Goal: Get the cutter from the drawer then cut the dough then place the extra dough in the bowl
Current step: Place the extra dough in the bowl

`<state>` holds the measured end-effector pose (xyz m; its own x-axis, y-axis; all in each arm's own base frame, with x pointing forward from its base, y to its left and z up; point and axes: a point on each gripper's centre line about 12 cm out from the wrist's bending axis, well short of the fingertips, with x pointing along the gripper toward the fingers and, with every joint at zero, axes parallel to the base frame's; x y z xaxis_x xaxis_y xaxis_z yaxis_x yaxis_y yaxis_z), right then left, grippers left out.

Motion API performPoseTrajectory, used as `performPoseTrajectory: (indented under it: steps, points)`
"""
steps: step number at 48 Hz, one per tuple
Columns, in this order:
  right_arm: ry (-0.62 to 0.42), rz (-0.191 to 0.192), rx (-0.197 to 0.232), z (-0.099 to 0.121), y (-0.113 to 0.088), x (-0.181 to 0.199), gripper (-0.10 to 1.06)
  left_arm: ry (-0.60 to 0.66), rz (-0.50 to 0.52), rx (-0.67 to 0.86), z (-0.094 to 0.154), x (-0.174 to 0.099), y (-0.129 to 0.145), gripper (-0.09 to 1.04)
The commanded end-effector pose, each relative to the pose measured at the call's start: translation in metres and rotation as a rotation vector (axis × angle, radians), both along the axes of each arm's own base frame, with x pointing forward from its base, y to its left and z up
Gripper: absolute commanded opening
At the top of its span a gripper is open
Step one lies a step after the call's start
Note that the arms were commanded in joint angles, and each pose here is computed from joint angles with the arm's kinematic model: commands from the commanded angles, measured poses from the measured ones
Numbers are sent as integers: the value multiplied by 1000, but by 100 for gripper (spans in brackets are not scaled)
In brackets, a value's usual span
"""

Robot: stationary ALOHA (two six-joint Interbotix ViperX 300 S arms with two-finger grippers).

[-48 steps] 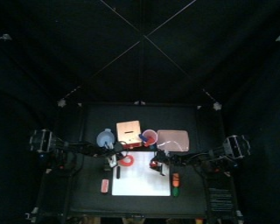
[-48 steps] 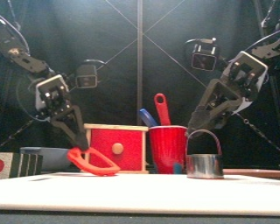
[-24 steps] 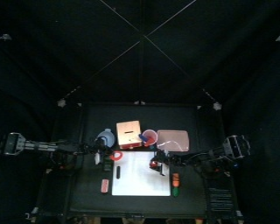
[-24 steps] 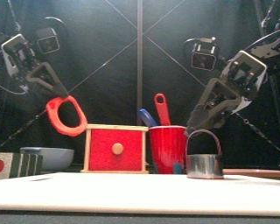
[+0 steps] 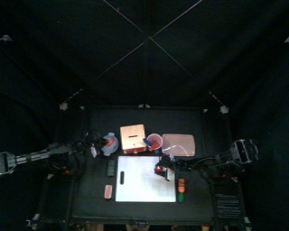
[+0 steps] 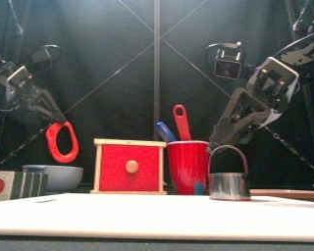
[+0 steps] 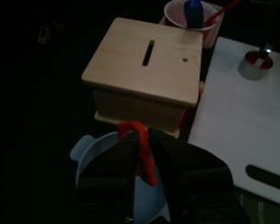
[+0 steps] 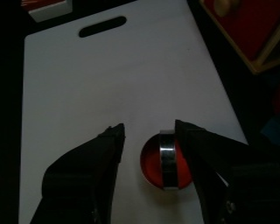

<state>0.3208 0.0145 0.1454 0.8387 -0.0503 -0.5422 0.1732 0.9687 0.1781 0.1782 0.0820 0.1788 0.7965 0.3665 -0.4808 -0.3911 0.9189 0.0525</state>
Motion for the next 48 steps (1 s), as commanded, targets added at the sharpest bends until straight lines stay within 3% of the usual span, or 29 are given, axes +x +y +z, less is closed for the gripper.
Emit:
performPoseTrajectory:
  steps: [1,9,29,48]
  points:
    - [-31,-1,0,10,-1,5,85,9,-8,9,-1,4,1,78]
    - [-29,-4,0,10,-2,5,85,36,-21,34,-4,4,3,85]
    - [-12,-3,0,4,-1,5,85,184,-213,291,-15,0,-2,85]
    - [-6,-4,0,3,-2,6,85,260,-303,420,-18,-2,-3,86]
